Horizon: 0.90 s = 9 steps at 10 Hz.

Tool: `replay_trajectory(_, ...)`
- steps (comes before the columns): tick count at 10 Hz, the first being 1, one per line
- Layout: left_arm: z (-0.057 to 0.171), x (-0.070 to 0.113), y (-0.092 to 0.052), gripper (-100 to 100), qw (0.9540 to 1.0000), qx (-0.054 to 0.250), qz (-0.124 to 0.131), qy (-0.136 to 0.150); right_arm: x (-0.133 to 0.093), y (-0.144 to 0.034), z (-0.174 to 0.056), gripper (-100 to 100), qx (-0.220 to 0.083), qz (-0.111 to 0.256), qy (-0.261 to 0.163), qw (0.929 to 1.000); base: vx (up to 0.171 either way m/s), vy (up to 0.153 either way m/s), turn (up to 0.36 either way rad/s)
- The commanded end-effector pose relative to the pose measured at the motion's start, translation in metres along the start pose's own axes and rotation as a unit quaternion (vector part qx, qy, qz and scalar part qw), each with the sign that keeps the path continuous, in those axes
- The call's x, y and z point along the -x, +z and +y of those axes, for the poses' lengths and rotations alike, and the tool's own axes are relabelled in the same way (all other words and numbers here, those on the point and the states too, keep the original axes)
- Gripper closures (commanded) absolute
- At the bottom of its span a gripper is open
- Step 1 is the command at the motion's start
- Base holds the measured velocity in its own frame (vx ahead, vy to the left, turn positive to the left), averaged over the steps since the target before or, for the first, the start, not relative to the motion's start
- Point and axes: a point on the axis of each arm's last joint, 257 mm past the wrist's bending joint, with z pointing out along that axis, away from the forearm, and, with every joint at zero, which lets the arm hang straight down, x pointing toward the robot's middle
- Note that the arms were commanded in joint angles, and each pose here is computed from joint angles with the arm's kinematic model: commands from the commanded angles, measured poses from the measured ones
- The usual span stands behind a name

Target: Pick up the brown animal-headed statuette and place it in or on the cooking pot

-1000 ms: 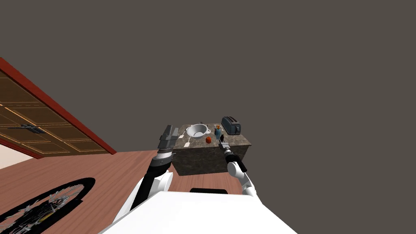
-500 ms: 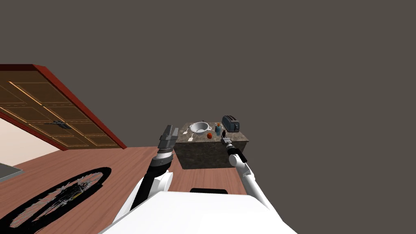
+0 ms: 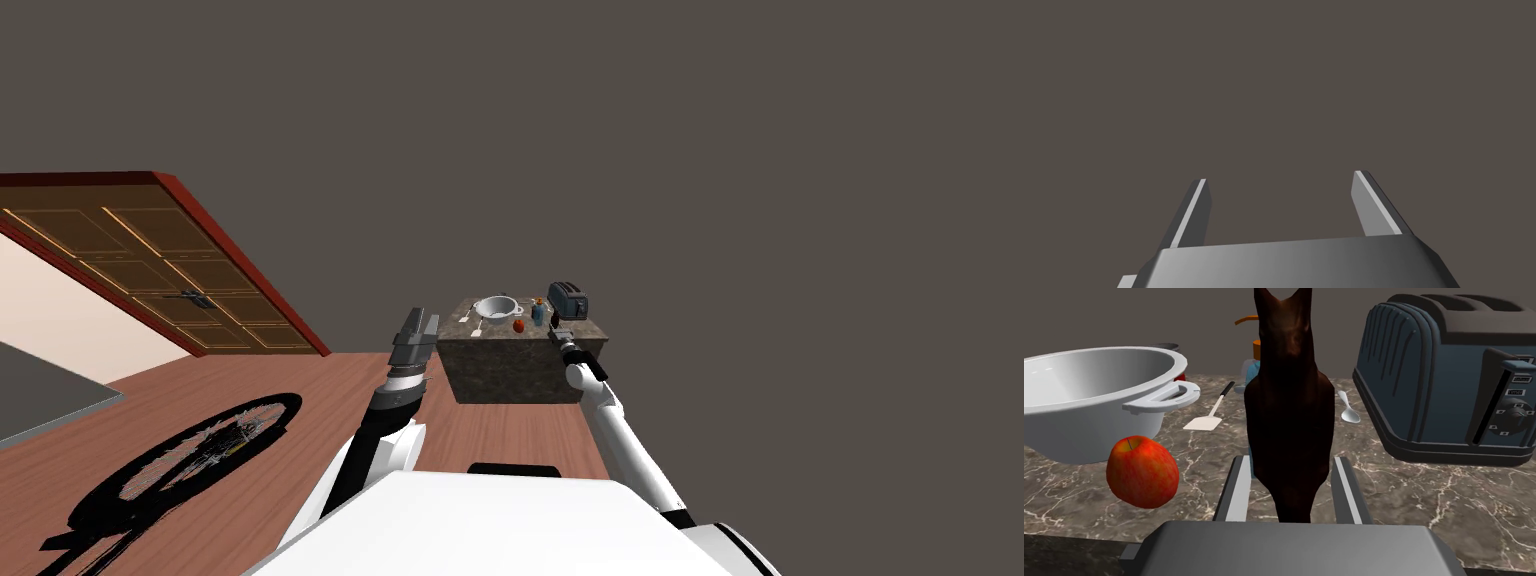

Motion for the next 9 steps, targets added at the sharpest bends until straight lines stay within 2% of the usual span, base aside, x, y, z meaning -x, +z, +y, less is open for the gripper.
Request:
replay_trajectory(1, 0.0, 0.0, 0.0, 0, 1.0, 0.0, 0.0, 0.0, -0.011, 0.014, 0.017, 100, 0.012, 0.001, -0.01, 0.9999, -0.178, 0.013, 0.079)
replay_trajectory(2, 0.0, 0.0, 0.0, 0, 1.0, 0.0, 0.0, 0.0, -0.025, 0.02, 0.017, 100, 0.012, 0.013, -0.01, 0.9998, -0.134, 0.005, 0.027)
replay_trajectory(3, 0.0, 0.0, 0.0, 0, 1.0, 0.0, 0.0, 0.0, -0.037, 0.032, 0.029, 100, 0.022, 0.019, -0.014, 0.9995, -0.132, 0.01, 0.06)
replay_trajectory(4, 0.0, 0.0, 0.0, 0, 1.0, 0.0, 0.0, 0.0, -0.036, 0.037, 0.041, 100, 0.032, 0.014, -0.016, 0.9992, -0.159, 0.026, 0.066)
replay_trajectory(5, 0.0, 0.0, 0.0, 0, 1.0, 0.0, 0.0, 0.0, -0.051, 0.044, 0.04, 100, 0.032, 0.026, -0.016, 0.999, -0.111, 0.026, 0.019)
replay_trajectory(7, 0.0, 0.0, 0.0, 0, 1.0, 0.0, 0.0, 0.0, -0.062, 0.06, 0.062, 100, 0.052, 0.026, -0.014, 0.9982, -0.114, 0.028, 0.061)
replay_trajectory(8, 0.0, 0.0, 0.0, 0, 1.0, 0.0, 0.0, 0.0, -0.076, 0.065, 0.061, 100, 0.052, 0.037, -0.013, 0.9979, -0.085, 0.038, 0.013)
replay_trajectory(9, 0.0, 0.0, 0.0, 0, 1.0, 0.0, 0.0, 0.0, -0.077, 0.07, 0.074, 100, 0.064, 0.034, -0.008, 0.9973, -0.062, 0.037, 0.03)
